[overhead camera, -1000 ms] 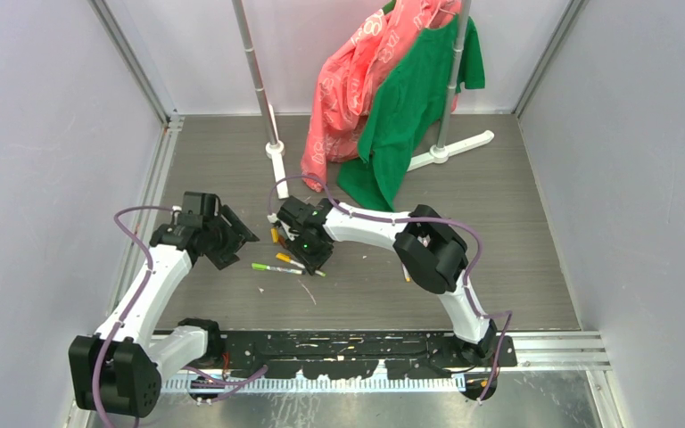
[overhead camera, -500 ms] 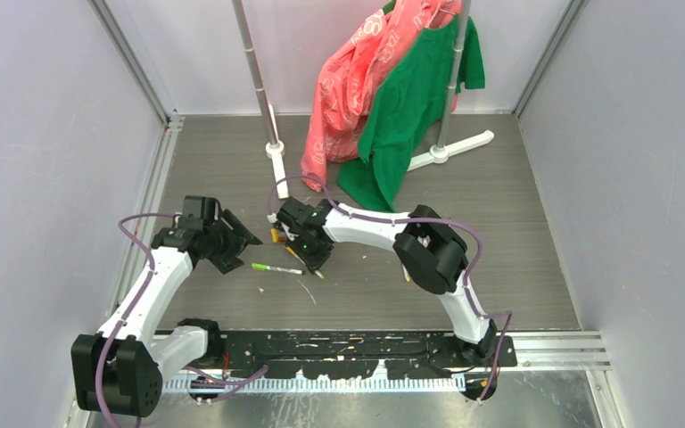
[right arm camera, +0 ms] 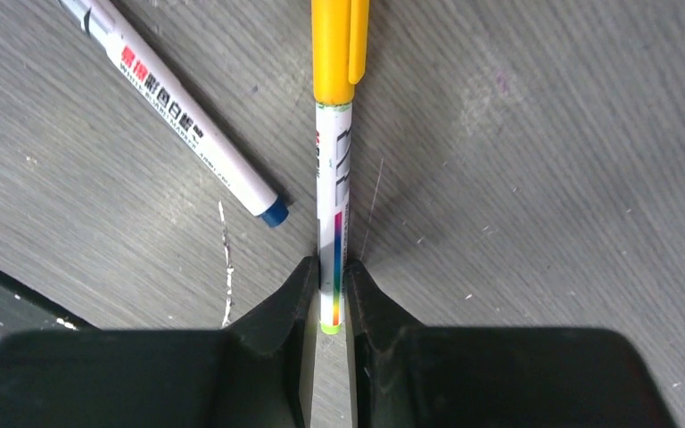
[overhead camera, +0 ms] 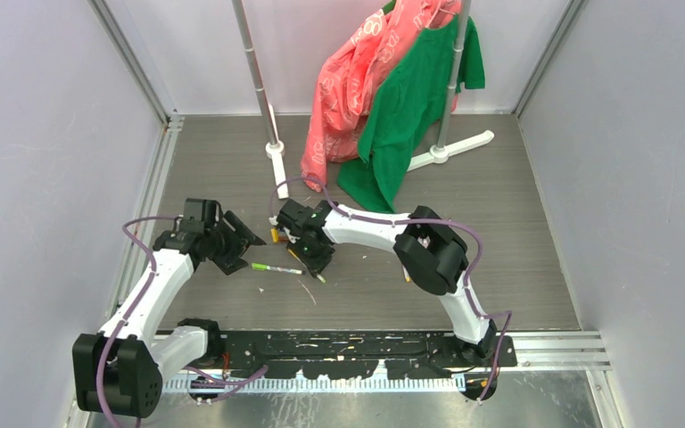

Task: Open the pen caps

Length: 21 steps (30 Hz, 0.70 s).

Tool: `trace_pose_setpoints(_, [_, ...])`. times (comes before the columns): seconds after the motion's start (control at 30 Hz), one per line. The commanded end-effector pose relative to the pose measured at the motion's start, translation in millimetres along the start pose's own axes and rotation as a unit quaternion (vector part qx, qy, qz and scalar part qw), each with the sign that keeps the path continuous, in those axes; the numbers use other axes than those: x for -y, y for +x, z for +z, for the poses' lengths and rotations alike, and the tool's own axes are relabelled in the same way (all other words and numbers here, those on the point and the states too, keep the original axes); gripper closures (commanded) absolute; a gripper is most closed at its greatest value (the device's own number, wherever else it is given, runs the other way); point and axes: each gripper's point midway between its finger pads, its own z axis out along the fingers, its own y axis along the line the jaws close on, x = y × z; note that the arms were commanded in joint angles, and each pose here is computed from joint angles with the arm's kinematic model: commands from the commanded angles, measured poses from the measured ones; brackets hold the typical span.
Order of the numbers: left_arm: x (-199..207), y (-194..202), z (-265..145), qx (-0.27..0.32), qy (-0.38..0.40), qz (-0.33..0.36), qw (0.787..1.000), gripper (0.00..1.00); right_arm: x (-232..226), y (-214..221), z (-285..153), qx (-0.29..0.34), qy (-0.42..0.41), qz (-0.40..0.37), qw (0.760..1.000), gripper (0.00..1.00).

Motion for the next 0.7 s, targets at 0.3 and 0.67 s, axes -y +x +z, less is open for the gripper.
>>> trace_pose_setpoints(0.3, [24,0,6,-0.01,0.065,-0.022,0.998,0.32,-33,-22,-69,0.066,-0.046,0.011,0.997,0.99])
trace_pose_setpoints(0.67, [34,0,9,-0.02,0.085,-0.037,0.996,0.32,-50,-36,-85,0.083,-0.08,0.012,0.993,0.99])
